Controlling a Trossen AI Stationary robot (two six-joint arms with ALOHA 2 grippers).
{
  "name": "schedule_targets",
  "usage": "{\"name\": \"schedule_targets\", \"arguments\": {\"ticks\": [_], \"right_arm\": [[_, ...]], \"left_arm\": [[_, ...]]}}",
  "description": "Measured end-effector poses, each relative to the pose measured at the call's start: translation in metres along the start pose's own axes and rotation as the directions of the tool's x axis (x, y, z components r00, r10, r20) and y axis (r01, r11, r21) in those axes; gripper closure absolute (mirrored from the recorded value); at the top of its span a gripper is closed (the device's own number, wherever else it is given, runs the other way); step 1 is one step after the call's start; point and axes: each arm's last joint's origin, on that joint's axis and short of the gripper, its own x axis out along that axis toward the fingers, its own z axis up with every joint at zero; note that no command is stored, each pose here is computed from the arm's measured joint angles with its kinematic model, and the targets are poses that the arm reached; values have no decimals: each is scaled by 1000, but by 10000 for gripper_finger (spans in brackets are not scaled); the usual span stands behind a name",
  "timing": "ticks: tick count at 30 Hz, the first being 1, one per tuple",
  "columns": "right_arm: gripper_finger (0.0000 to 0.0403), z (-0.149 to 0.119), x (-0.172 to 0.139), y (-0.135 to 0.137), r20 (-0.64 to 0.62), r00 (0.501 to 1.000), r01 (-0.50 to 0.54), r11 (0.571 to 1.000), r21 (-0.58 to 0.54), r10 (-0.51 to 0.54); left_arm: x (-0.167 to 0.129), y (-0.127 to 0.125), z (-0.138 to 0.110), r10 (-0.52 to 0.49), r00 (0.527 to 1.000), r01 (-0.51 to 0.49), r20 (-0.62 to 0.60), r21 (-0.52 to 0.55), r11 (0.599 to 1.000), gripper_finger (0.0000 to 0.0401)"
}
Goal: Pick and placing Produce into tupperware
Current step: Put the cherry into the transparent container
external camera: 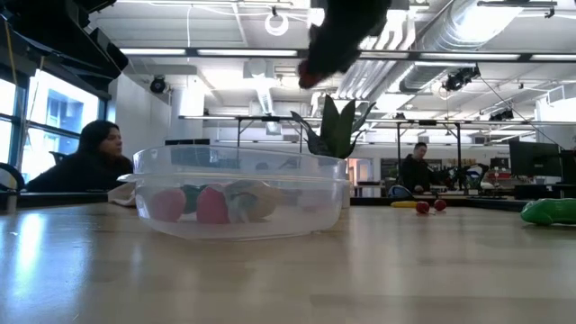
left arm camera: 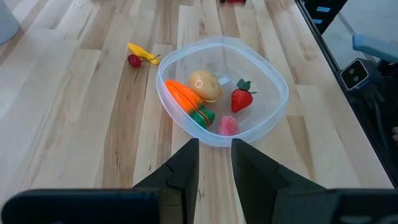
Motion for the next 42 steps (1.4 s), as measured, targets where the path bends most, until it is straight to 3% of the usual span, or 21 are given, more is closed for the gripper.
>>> {"name": "schedule_targets", "arguments": {"ticks": [6,10,16,29,42], "right_arm": [[313,-2,44,-3,-28,998,-61,997,-43,60],[313,-5,59,-5,-47,998,-47,997,-62,44],[313,-3,68,-5,-15,998,-58,995,-80,57],[313,-14,96,-7,-73,997,-41,994,-101,33],[313,-16,97,-7,-94,995,-42,995,-94,33]], "left_arm": [[0,0,0,0,1000,0,0,0,1000,318],[0,0,0,0,1000,0,0,0,1000,318],[0,0,0,0,1000,0,0,0,1000,318],[0,0,0,0,1000,0,0,0,1000,318],[0,0,0,0,1000,0,0,0,1000,318]]}}
